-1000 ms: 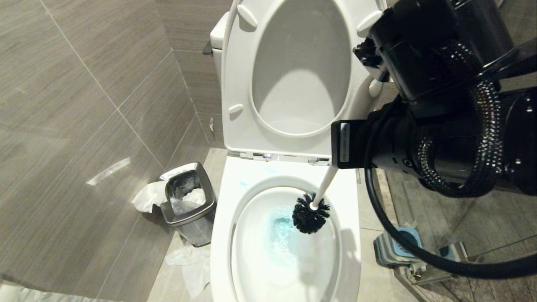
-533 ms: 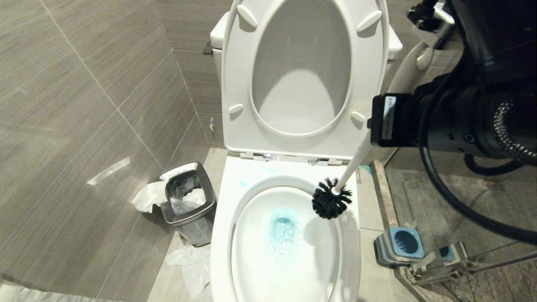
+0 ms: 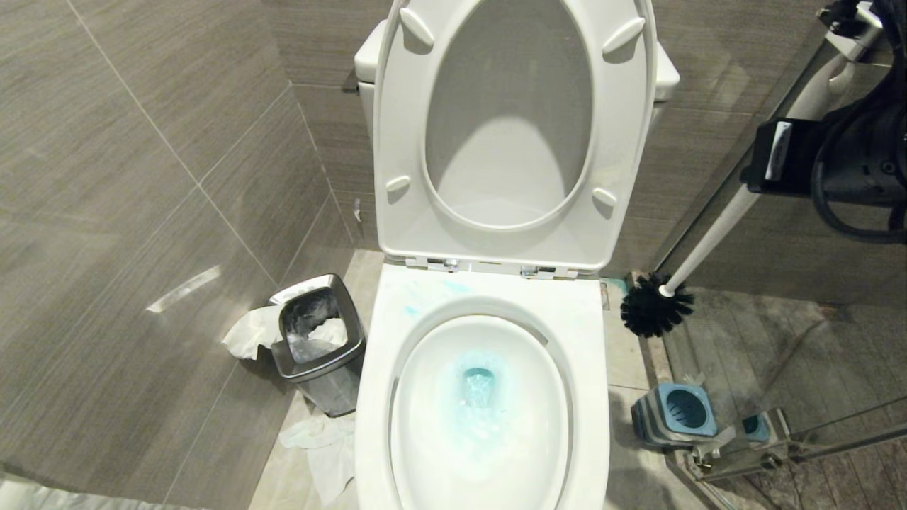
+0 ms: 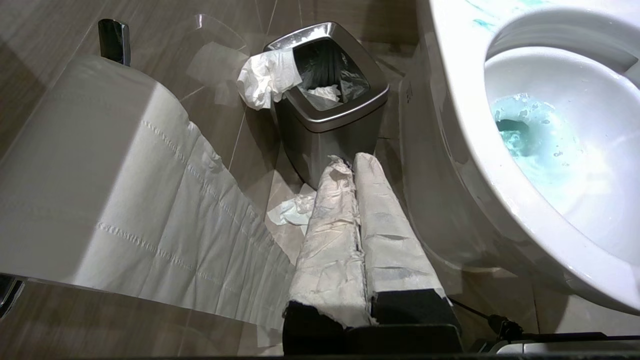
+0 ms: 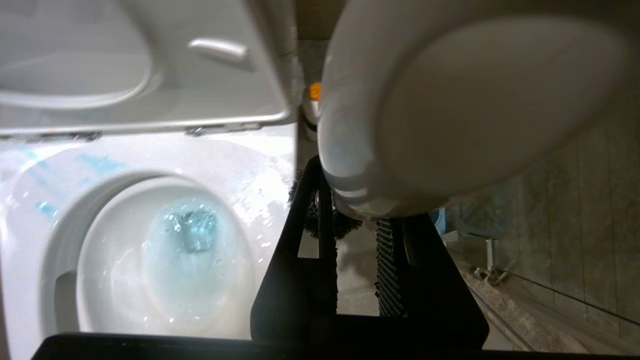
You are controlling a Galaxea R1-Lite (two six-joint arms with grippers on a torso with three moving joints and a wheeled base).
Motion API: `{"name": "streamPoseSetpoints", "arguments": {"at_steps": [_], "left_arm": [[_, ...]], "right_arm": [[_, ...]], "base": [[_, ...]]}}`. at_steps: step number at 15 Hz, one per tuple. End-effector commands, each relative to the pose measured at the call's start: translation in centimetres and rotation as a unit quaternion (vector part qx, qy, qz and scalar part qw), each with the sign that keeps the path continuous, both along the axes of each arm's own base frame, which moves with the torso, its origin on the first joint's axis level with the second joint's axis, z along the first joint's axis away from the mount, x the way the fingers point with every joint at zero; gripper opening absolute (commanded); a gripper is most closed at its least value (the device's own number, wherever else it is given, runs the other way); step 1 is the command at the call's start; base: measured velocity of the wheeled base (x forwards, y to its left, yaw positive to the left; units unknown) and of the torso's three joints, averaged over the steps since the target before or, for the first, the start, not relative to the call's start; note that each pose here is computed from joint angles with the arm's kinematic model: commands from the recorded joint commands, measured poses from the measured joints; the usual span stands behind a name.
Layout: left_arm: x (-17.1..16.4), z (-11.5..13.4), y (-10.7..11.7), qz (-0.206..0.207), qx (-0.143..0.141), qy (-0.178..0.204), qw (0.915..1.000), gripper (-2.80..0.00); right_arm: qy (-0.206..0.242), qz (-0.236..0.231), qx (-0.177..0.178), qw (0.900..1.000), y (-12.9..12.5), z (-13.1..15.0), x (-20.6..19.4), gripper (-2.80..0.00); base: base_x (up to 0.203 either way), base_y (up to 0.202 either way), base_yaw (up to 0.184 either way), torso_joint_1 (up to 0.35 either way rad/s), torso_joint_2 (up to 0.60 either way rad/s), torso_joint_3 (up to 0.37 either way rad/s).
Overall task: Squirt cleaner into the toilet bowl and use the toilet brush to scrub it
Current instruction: Put the toilet brush back
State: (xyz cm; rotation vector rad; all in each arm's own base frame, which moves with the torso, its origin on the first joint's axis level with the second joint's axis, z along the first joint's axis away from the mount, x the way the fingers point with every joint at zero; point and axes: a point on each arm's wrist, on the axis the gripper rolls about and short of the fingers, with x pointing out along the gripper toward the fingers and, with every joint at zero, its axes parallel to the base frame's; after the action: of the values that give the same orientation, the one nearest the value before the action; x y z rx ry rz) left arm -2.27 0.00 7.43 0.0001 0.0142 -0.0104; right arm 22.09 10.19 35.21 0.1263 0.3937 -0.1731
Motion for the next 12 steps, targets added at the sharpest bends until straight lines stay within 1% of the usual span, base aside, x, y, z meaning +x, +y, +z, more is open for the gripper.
{"name": "streamPoseSetpoints", "arguments": {"at_steps": [1,3,6,10,12], "left_arm": [[0.0,0.0,0.0,0.0,0.0,0.0,1.0,-2.8],[0.0,0.0,0.0,0.0,0.0,0.0,1.0,-2.8],[0.0,0.0,0.0,0.0,0.0,0.0,1.0,-2.8],[0.0,0.0,0.0,0.0,0.0,0.0,1.0,-2.8],[0.0,0.0,0.0,0.0,0.0,0.0,1.0,-2.8]], "right_arm": [[0.002,-0.038,0.009,0.999,-2.8,0.0,1.0,-2.8],[0.008,-0.054,0.007,0.998,-4.4,-1.1,2.0,-2.8],[0.012,-0.068,-0.009,0.998,-6.0,-3.6,3.6,-2.8],[0.041,-0.083,-0.024,0.995,-7.0,-8.9,5.1,-2.8],[0.048,-0.094,-0.026,0.994,-7.6,-11.6,5.9,-2.8]], "base": [[0.0,0.0,0.0,0.0,0.0,0.0],[0.0,0.0,0.0,0.0,0.0,0.0],[0.0,0.0,0.0,0.0,0.0,0.0],[0.0,0.0,0.0,0.0,0.0,0.0],[0.0,0.0,0.0,0.0,0.0,0.0]]}}
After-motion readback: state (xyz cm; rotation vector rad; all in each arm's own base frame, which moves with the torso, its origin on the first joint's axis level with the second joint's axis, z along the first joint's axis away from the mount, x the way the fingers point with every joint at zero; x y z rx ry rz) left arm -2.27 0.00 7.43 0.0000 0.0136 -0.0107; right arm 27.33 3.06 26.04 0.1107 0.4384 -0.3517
